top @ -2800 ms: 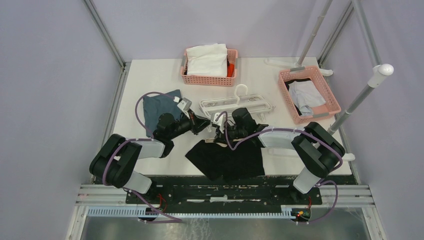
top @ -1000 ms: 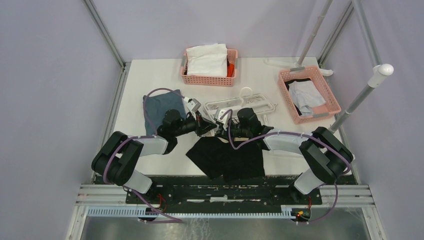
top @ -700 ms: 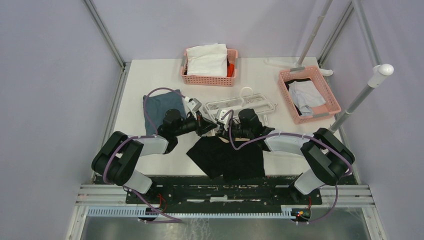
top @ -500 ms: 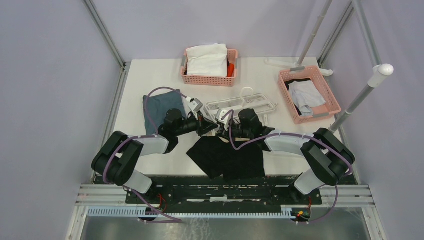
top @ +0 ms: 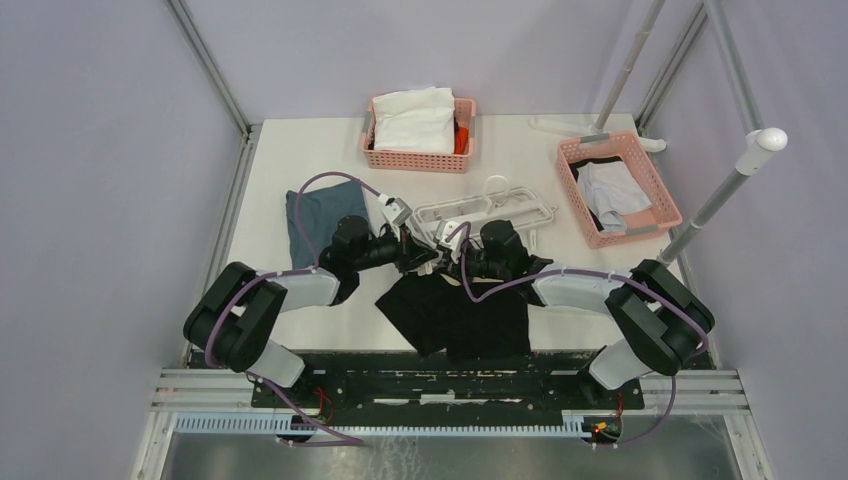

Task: Clip the underwear to the hanger
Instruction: Clamp the underwear onto the hanger, then open the clamp at the hanger.

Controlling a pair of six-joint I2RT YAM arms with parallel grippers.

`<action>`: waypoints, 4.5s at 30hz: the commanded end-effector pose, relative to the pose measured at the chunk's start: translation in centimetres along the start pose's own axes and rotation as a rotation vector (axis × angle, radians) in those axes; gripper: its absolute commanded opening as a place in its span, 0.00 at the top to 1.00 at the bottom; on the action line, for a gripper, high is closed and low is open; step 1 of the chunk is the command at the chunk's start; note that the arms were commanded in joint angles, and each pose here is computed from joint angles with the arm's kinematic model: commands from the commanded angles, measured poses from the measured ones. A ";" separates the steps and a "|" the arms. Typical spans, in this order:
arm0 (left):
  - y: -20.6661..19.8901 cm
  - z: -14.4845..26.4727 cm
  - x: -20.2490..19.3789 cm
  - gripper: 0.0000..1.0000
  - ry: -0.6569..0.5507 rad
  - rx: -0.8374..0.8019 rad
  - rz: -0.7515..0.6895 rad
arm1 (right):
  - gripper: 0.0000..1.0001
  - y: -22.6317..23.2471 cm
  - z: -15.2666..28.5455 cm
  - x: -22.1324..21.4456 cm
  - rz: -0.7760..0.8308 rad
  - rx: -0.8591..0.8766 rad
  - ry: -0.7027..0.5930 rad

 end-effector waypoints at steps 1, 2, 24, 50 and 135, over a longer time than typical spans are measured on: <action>-0.1 -0.6 1.8 0.83 -0.034 -0.027 -0.107 | 0.99 -0.4 0.5 2.5 0.051 -0.028 -0.115; -0.1 -0.7 1.7 0.83 -0.030 -0.029 -0.110 | 0.99 -0.3 0.4 2.5 0.051 -0.026 -0.116; -0.2 -0.7 1.7 0.52 -0.015 0.009 -0.135 | 0.97 -0.1 0.2 2.5 0.044 0.005 -0.123; 0.3 4.1 5.0 0.10 -0.237 0.513 0.016 | 0.53 -0.6 0.7 3.4 -0.013 -0.082 -0.150; -0.5 10.8 11.5 0.15 0.065 0.856 0.252 | 0.27 -4.1 -0.7 5.6 -0.605 -0.628 0.215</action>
Point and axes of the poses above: each gripper's point midway between its finger pads, its own z axis back along the fingers, its own y axis along the line the jaws close on, x = y × z, the point moved 9 cm from there along z, back along the fingers, and after that the axes turned 9 degrees about -z, right-handed, at the moved point
